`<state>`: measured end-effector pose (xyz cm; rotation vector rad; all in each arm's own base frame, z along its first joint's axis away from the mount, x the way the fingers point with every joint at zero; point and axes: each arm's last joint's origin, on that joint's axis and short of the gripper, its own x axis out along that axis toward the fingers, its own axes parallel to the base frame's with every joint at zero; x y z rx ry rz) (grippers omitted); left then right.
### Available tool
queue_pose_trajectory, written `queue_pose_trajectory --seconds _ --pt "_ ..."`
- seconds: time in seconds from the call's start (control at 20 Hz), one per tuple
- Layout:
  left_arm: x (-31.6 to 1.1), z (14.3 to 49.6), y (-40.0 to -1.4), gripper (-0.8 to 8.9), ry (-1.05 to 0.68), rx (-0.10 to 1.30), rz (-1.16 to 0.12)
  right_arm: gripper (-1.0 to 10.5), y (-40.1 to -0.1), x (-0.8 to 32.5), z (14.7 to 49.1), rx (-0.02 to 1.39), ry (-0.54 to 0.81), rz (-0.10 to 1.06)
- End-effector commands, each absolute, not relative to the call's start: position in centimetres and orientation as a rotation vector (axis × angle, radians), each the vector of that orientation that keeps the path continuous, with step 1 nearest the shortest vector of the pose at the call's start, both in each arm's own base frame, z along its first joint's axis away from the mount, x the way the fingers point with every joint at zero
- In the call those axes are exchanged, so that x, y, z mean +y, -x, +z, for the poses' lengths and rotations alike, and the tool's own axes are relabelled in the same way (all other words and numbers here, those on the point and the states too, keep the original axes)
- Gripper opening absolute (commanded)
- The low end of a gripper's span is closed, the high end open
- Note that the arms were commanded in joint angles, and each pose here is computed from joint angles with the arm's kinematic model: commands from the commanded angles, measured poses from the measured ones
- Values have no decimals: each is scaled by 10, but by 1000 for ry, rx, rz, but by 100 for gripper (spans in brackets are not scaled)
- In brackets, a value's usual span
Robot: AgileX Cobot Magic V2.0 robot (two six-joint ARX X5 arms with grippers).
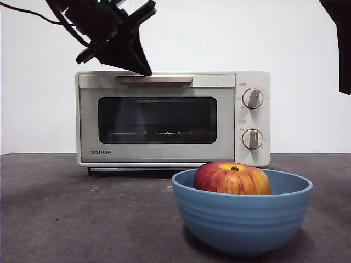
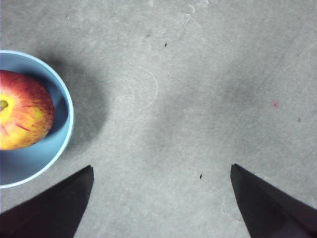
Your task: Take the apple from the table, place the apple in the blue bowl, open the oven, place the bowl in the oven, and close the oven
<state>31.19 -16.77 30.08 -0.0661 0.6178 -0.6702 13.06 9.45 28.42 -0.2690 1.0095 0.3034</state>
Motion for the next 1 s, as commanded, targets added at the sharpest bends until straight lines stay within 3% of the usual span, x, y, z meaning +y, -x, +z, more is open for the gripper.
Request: queue_pose_trajectory --seconds 0.05,0.6,1.0 --pt "-175 282 -306 7 16 754 -678 441 -132 97 287 1000 255 304" --pt "-187 266 -275 7 -81 1013 -719 441 -131 96 287 1010 258 301" --pt "-184 283 -256 7 -87 1023 -770 436 -127 96 284 1092 214 352"
